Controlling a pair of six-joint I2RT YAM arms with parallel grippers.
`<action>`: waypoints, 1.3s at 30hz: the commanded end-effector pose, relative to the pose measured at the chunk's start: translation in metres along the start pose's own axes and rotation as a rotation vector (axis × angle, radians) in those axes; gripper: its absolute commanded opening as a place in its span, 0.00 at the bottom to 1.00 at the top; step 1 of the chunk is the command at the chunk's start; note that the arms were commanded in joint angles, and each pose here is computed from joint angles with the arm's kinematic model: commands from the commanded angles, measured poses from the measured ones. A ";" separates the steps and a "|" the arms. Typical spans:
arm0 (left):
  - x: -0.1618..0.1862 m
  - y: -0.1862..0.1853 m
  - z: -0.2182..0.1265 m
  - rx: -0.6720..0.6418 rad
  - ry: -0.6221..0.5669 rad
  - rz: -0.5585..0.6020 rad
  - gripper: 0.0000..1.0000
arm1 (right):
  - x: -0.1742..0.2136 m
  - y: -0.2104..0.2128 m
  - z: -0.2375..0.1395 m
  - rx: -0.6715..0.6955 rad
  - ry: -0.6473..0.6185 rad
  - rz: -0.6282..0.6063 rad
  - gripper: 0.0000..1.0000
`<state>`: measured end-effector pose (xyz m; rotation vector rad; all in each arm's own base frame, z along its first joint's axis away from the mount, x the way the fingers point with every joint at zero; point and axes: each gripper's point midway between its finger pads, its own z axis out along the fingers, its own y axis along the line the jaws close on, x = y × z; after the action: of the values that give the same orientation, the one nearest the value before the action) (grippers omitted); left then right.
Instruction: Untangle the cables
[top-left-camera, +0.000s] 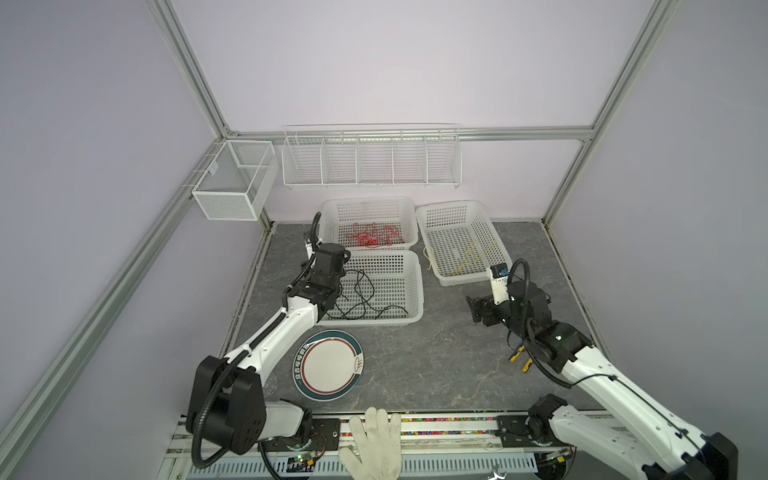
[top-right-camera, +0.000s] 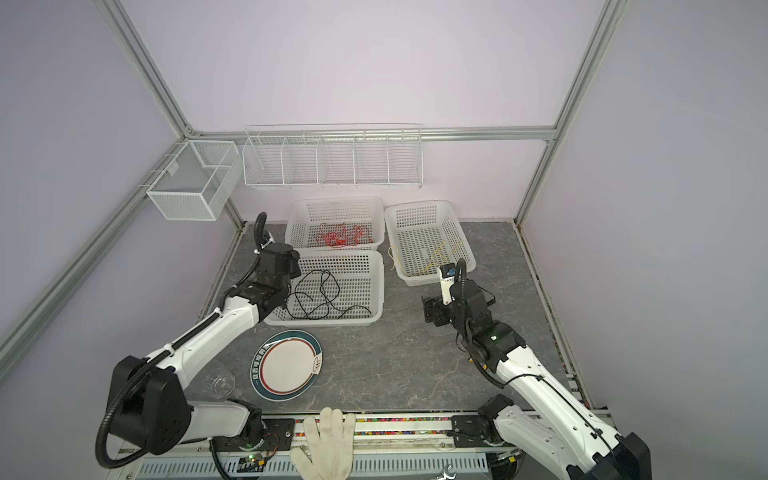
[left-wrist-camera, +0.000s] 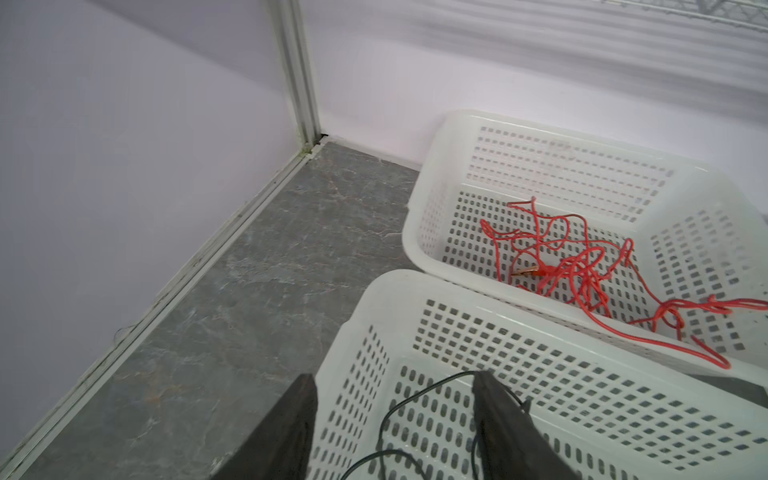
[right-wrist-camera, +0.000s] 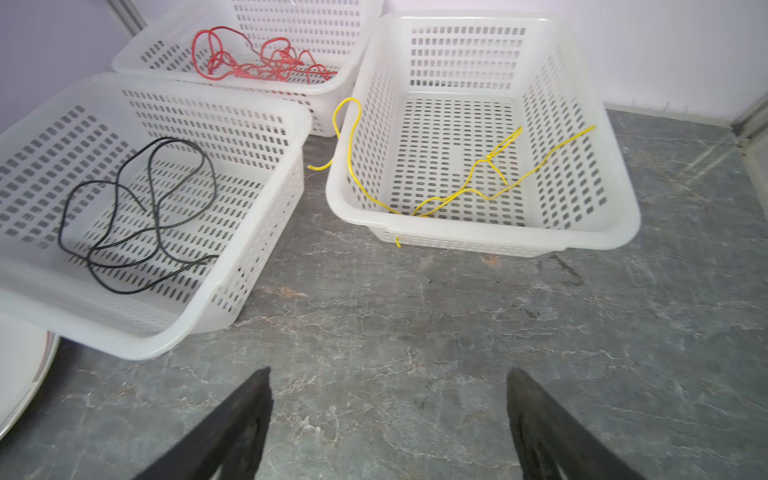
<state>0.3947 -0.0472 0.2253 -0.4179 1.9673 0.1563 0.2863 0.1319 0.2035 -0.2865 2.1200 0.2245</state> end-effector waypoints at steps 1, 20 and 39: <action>0.005 0.043 -0.004 -0.119 0.032 -0.092 0.65 | -0.001 -0.017 -0.002 0.078 0.001 0.026 0.89; 0.095 0.094 0.046 -0.193 0.406 -0.256 0.99 | -0.001 -0.013 0.000 0.041 0.017 0.040 0.89; 0.123 0.011 0.039 0.241 0.519 -0.343 0.99 | 0.001 -0.013 0.007 0.040 0.031 0.041 0.89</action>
<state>0.3703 -0.0314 0.0805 -0.7229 2.3986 -0.3144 0.2912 0.1193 0.1901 -0.2345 2.1767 0.1852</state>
